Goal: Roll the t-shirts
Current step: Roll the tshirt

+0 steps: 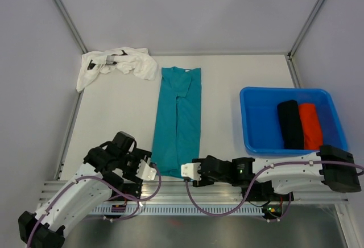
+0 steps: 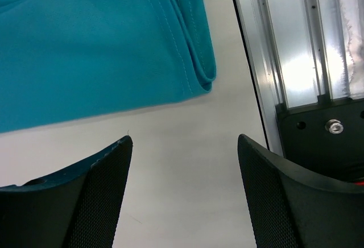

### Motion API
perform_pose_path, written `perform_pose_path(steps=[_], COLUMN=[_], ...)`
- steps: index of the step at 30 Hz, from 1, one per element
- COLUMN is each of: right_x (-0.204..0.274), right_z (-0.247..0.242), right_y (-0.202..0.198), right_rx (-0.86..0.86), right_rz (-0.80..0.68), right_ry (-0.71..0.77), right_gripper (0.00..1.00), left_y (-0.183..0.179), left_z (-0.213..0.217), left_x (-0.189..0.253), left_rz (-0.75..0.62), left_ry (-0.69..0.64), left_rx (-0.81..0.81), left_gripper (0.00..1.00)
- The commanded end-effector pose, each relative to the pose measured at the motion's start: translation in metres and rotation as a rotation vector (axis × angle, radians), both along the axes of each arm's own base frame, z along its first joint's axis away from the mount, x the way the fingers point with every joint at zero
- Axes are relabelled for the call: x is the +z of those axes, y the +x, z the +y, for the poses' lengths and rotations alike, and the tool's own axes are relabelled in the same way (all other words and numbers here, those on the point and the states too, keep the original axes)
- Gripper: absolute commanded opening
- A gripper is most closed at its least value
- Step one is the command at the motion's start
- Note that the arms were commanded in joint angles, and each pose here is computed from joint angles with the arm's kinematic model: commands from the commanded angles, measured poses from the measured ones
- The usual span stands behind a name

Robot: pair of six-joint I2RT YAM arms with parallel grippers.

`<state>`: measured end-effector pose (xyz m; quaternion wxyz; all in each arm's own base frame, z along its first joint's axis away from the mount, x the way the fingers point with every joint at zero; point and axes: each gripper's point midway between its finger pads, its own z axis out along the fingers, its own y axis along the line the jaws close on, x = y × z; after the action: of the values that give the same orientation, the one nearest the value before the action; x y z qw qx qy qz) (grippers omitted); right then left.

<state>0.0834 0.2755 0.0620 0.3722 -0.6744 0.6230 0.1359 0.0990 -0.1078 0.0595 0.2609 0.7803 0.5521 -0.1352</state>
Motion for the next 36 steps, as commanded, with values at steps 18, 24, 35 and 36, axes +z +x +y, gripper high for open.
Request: perform_pose_path(steps=[18, 24, 35, 36], right_x=[-0.039, -0.037, -0.028, -0.026], right_z=[0.03, 0.028, 0.028, 0.029], right_y=[-0.025, -0.012, -0.01, -0.012], right_rx=[0.323, 0.289, 0.273, 0.28], right_rz=[0.024, 0.039, 0.071, 0.082], right_ry=[-0.101, -0.098, -0.057, -0.046], right_gripper=[0.55, 0.38, 0.21, 0.2], left_y=[0.004, 0.0, -0.015, -0.016], left_z=[-0.035, -0.039, -0.051, -0.048], left_x=[-0.04, -0.042, -0.036, -0.039], left_rz=[-0.009, 0.032, 0.072, 0.097], left_ry=[0.001, -0.005, -0.039, -0.02], left_rx=[-0.354, -0.355, -0.376, -0.357], left_gripper=[0.69, 0.67, 0.41, 0.35])
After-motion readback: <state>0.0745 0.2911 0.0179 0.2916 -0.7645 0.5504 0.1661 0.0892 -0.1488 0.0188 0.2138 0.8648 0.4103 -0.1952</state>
